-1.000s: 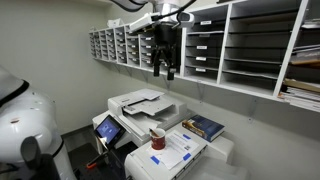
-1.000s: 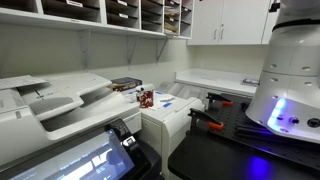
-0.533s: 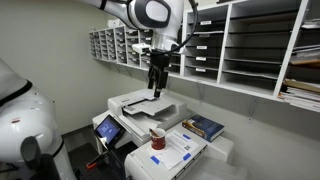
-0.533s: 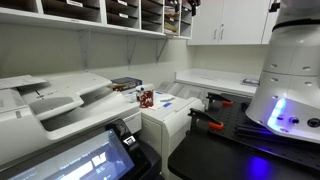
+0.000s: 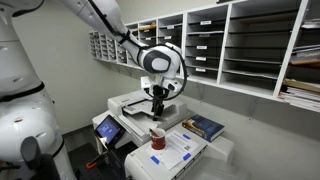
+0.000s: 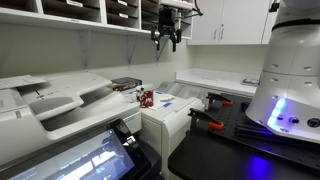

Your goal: Remove the pen from the mug and put it on the copier

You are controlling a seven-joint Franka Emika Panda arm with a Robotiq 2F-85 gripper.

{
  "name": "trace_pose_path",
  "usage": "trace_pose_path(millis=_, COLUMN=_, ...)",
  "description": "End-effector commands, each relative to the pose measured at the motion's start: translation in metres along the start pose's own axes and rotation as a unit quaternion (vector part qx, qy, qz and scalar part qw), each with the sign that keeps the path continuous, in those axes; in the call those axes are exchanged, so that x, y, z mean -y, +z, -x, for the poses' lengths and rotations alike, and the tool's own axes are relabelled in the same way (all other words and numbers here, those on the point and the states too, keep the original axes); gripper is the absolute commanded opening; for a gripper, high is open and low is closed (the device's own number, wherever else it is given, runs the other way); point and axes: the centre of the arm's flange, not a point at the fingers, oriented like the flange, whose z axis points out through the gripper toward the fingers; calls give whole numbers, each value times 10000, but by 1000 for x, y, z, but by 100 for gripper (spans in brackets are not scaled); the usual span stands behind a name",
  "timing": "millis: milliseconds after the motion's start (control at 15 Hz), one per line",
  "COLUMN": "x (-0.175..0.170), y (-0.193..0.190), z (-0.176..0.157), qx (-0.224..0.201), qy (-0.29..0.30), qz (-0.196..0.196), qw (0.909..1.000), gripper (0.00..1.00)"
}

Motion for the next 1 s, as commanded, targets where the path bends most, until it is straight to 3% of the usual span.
trace_pose_path(millis=0, x=19, y=34, z=-16, qx=91, qy=332, qz=103, qw=9994, gripper=52)
trace_pose_path(millis=200, x=27, y=62, z=-29, qx=197, qy=476, qz=228, qw=9984, gripper=46)
trace_pose_path(millis=600, x=50, y=99, z=-51, qx=352, qy=622, qz=295, qw=9970, gripper=61)
trace_pose_path(millis=933, x=76, y=138, z=-60, qx=650, qy=945, qz=251, qw=9931, gripper=56)
